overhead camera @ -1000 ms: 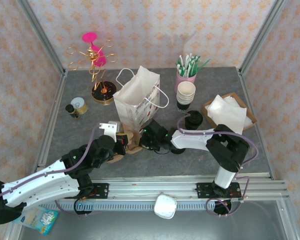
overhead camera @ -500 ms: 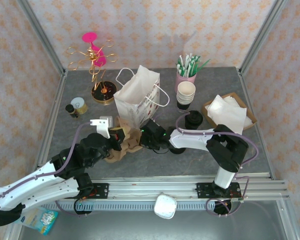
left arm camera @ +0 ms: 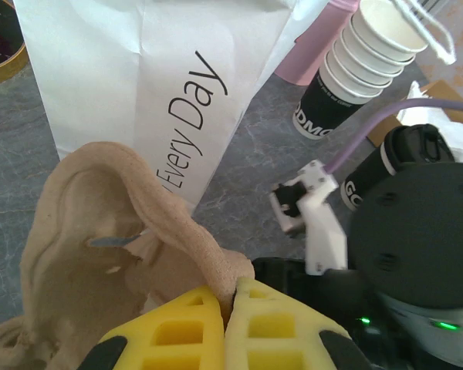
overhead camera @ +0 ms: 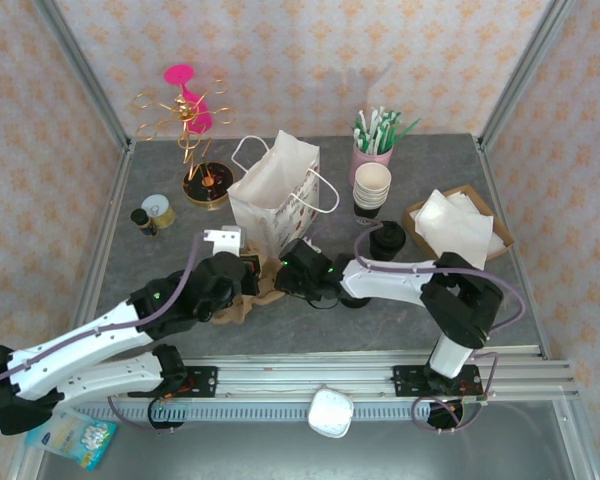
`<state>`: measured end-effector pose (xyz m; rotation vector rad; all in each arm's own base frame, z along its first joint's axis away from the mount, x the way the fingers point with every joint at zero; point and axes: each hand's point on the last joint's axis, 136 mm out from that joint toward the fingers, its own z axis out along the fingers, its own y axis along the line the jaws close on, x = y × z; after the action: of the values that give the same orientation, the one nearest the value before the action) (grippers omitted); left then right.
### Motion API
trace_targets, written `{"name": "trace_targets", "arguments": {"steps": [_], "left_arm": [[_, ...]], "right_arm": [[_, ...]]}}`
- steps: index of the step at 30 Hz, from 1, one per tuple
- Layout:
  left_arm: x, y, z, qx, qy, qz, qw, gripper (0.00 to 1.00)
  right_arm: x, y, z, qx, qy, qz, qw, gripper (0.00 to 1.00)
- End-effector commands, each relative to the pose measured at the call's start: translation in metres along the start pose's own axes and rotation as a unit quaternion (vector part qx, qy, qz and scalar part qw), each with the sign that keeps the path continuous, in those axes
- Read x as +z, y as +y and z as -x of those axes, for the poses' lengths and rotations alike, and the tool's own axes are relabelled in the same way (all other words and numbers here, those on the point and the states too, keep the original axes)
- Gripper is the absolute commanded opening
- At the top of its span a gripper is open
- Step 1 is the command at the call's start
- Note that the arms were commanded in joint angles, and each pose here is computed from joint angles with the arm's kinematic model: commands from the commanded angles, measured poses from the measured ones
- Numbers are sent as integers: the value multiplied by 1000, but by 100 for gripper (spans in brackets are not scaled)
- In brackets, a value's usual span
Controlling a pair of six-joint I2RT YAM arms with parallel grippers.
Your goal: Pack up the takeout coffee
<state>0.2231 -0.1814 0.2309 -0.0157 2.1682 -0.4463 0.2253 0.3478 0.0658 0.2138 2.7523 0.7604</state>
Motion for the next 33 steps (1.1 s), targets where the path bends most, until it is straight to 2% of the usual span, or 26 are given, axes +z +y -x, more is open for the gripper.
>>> {"name": "trace_targets", "arguments": {"steps": [1,6,11,13,14,19,24,28,33], "left_arm": [[4,18,-10,21,13,50,998,2],[23,18,-20,45,36,84,995,6],[41,12,-32,50,54,92,993,21],[45,7,-31,53,52,84,994,32],[47,4,-30,54,53,80,994,35],[39,-13,-24,34,58,39,997,44],[9,-22,-6,-17,36,-25,999,49],[-12,1,6,-48,18,-6,999,51],[-25,49,7,-93,10,76,993,51]], "right_arm": [[-21,-5,7,-3,-30,-4,1000,46],[-38,-8,13,-5,-49,-8,999,51],[-54,-14,20,0,-75,-6,997,55],[-57,-10,22,-5,-76,1,997,56],[-59,-8,24,-8,-77,-1,997,56],[-77,-8,32,-15,-104,-3,994,57],[-97,-8,38,-47,-120,-15,992,57],[-112,26,32,-151,-115,15,982,58],[-115,89,-2,-337,-72,50,937,61]]}}
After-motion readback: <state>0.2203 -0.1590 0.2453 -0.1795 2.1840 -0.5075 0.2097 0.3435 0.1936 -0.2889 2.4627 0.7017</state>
